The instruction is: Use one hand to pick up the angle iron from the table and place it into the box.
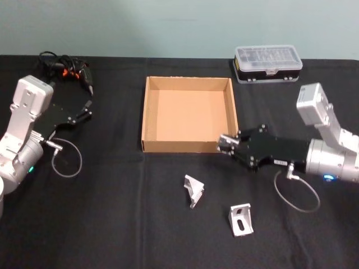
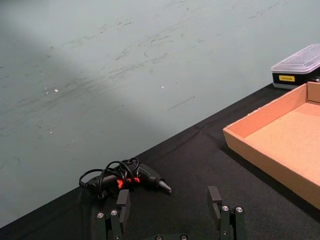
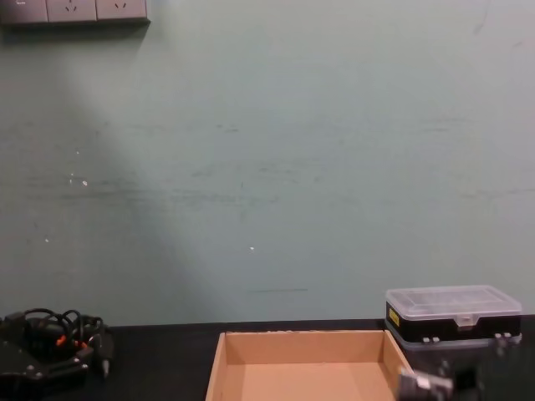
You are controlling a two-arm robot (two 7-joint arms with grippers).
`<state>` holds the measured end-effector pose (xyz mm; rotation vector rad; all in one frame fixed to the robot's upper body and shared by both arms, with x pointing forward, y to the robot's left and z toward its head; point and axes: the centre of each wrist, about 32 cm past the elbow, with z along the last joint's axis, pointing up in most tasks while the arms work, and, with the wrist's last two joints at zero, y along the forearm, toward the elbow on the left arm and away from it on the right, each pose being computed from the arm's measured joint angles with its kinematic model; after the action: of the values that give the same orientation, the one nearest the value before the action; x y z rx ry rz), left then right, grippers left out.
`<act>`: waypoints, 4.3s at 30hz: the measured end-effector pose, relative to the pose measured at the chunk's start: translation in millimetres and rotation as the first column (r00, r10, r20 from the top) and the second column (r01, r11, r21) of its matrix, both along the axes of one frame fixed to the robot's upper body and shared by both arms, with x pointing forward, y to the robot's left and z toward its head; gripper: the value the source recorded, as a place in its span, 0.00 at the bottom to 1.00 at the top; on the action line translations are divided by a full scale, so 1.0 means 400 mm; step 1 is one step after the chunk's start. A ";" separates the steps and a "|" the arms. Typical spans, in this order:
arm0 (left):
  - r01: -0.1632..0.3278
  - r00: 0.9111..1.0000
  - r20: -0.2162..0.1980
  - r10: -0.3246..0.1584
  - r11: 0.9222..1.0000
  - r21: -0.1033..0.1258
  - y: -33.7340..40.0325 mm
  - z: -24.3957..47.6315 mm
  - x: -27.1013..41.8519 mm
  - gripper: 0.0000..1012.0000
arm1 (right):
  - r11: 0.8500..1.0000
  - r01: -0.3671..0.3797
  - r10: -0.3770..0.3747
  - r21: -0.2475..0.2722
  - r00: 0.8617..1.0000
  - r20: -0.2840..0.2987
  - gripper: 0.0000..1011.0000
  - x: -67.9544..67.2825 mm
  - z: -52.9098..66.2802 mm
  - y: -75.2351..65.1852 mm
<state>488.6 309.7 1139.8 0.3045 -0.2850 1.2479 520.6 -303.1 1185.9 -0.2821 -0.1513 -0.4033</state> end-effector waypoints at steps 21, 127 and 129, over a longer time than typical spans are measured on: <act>0.000 1.000 0.000 0.000 1.000 0.000 0.000 0.000 0.000 1.00 | 0.966 0.215 -0.216 -0.147 0.976 0.007 0.13 0.231 0.129 0.218; 0.000 1.000 0.000 0.000 1.000 0.000 0.000 0.000 0.000 1.00 | 0.968 -0.223 0.212 -0.112 0.972 -0.106 0.99 -0.029 -0.013 -0.152; 0.000 1.000 0.000 0.000 1.000 0.000 0.000 0.000 0.000 1.00 | 0.966 -0.231 0.219 -0.117 0.970 -0.106 0.99 -0.029 -0.014 -0.147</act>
<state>488.6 309.7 1139.8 0.3045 -0.2851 1.2480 508.8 -362.0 1180.1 -0.4056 -0.1173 -0.1539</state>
